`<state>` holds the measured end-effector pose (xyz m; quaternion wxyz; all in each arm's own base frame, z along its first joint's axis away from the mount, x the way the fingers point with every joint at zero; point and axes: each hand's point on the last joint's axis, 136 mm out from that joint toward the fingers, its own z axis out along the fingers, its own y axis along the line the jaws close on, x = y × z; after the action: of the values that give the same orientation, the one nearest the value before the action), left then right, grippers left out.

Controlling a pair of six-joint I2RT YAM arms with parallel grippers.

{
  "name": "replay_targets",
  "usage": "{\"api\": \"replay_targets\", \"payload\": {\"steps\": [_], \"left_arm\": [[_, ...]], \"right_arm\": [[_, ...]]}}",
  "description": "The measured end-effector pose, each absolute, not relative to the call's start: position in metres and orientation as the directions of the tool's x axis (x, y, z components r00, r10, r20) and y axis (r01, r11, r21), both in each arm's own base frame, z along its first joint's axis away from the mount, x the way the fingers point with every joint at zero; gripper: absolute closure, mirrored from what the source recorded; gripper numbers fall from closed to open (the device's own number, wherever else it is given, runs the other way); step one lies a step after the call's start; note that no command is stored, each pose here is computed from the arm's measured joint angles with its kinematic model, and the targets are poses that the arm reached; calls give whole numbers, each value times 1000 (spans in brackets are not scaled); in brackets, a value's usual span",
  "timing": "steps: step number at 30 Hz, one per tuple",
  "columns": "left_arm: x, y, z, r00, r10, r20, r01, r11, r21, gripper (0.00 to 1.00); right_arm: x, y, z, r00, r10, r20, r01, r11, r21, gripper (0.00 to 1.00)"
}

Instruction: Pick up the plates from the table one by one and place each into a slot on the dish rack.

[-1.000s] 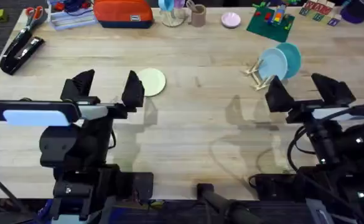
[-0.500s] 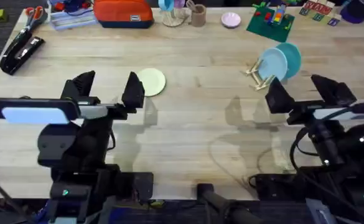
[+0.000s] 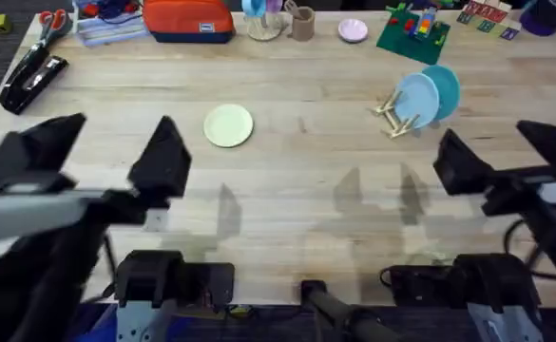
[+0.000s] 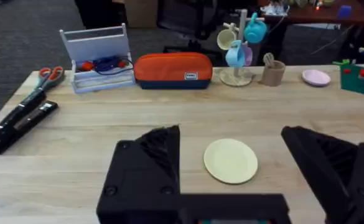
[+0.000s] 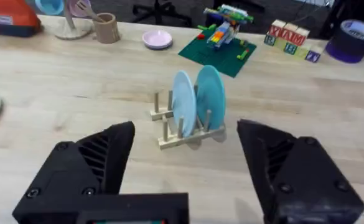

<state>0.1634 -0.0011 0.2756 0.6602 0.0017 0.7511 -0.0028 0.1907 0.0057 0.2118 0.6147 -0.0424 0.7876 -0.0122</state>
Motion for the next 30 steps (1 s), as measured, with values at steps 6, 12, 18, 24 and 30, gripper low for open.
{"api": "replay_targets", "payload": {"steps": [6, 12, 18, 24, 30], "left_arm": [[136, -1, 302, -171, -1, -985, 6, 1000, -2, 8], [133, -1, 328, -185, -1, -983, 7, 1000, -2, 10], [142, -4, 348, -206, -1, -979, 23, 1000, -6, 10], [160, -10, 345, -343, -2, -939, 53, 998, -21, 9], [180, -13, 342, -507, -2, -862, 65, 997, -41, 9]], "right_arm": [[177, 6, 234, -281, -106, -954, -62, 994, -92, 8], [183, 6, 262, -334, -111, -936, -68, 993, -93, 7], [204, 6, 288, -391, -111, -914, -74, 993, -89, 8], [221, 6, 307, -469, -111, -876, -82, 993, -83, 7], [234, 6, 322, -545, -112, -831, -89, 993, -75, 7]]}}
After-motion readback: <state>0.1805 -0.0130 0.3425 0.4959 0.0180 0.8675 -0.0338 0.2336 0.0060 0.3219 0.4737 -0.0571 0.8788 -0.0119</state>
